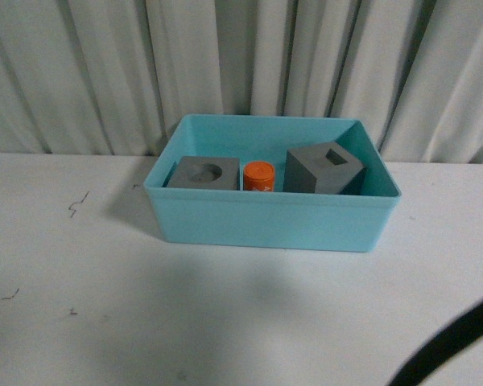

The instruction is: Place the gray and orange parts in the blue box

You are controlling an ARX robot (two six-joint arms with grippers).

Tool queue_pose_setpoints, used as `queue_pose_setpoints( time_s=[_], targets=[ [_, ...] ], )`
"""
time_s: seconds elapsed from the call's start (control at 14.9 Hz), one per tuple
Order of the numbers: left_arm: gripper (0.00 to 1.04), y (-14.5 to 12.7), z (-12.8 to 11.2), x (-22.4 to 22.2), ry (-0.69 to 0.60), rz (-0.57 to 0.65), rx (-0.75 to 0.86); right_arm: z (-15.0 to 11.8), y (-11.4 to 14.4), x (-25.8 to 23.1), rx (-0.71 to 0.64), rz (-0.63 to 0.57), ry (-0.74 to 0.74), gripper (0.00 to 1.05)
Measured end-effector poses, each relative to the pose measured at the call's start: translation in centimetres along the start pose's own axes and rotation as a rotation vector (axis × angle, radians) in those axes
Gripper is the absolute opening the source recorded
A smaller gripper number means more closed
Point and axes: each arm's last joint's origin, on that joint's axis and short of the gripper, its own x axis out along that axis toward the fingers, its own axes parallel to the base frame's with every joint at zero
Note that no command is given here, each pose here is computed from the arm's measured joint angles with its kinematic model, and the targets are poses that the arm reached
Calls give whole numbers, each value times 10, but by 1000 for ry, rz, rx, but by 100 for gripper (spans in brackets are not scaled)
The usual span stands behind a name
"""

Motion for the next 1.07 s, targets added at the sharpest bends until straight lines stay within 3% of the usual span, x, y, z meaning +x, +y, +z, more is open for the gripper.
queue_pose_setpoints(
  time_s=[0.13, 0.34, 0.67, 1.07],
  targets=[
    [98, 0, 0, 0, 0, -2, 0, 13, -15, -13, -36, 8, -109, 35],
    [98, 0, 0, 0, 0, -2, 0, -2, -33, -30, -81, 8, -59, 2],
    [98, 0, 0, 0, 0, -2, 0, -18, -50, -51, -81, 6, -44, 2],
    [98, 0, 0, 0, 0, -2, 0, -9, -63, -69, -77, 7, -93, 2]
  ],
)
